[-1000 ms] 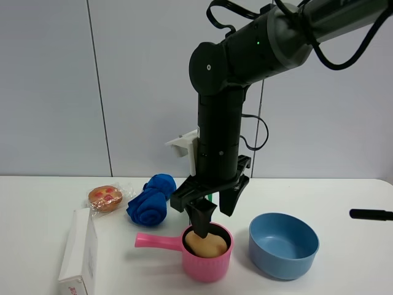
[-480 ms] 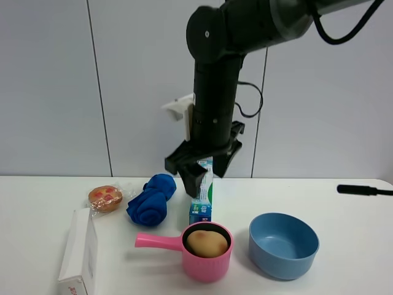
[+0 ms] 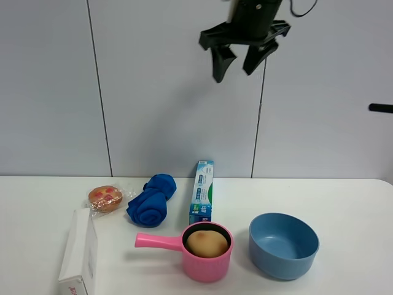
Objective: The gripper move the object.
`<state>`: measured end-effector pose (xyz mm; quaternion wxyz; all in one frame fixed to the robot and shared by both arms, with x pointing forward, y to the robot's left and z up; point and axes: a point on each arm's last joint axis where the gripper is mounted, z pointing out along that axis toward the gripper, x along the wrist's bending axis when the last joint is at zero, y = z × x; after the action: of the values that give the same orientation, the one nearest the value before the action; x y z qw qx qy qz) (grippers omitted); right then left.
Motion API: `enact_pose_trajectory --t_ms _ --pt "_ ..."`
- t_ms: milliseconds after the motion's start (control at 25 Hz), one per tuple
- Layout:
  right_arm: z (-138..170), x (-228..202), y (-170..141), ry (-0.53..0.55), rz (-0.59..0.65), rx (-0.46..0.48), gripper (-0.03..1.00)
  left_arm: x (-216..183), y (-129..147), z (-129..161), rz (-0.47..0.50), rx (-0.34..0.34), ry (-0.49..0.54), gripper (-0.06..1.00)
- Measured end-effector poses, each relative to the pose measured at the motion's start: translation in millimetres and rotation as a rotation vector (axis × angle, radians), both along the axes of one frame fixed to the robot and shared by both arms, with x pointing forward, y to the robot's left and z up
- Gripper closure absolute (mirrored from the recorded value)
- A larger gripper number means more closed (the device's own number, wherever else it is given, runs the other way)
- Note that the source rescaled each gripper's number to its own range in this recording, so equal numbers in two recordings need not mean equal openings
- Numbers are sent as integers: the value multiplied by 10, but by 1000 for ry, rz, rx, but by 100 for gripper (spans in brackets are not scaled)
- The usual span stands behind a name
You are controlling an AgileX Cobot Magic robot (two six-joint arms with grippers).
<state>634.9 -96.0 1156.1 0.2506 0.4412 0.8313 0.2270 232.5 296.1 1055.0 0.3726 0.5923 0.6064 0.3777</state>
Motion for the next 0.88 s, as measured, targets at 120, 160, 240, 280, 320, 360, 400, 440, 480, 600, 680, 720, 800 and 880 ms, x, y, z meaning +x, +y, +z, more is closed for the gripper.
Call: enact_pose_trajectory --t_ms 120,160,240,280,320,360,400,440,480,600,680,720,800,880 --pt "132 108 -467 -20 -118 -29 33 0 0 0 0 0 0 -6" --pt "178 124 -606 -31 -151 -37 33 0 0 0 0 0 0 -6" --pt "292 140 -903 -62 -222 -50 33 0 0 0 0 0 0 -6" --pt "348 138 -1037 -78 -254 -59 33 0 0 0 0 0 0 -6" --pt "419 113 -1149 -98 -281 -68 33 0 0 0 0 0 0 -6" --pt "498 81 -1273 -119 -311 -74 33 0 0 0 0 0 0 -6" --pt "583 39 -1396 -142 -341 -81 33 0 0 0 0 0 0 -6" --pt "658 -5 -1498 -161 -366 -85 33 0 0 0 0 0 0 -6" --pt "755 -72 -1615 -184 -394 -80 33 0 0 0 0 0 0 -6" --pt "1057 -328 -1939 -259 -475 -66 33 0 0 0 0 0 0 -6" --pt "1265 -548 -2117 -315 -524 -55 33 0 0 0 0 0 0 -6" --pt "1379 -683 -2195 -348 -547 -49 33 0 0 0 0 0 0 -6" --pt "1593 -966 -2300 -415 -583 -42 33 0 0 0 0 0 0 -6" --pt "1772 -1233 -2329 -476 -597 -29 33 0 0 0 0 0 0 -6"
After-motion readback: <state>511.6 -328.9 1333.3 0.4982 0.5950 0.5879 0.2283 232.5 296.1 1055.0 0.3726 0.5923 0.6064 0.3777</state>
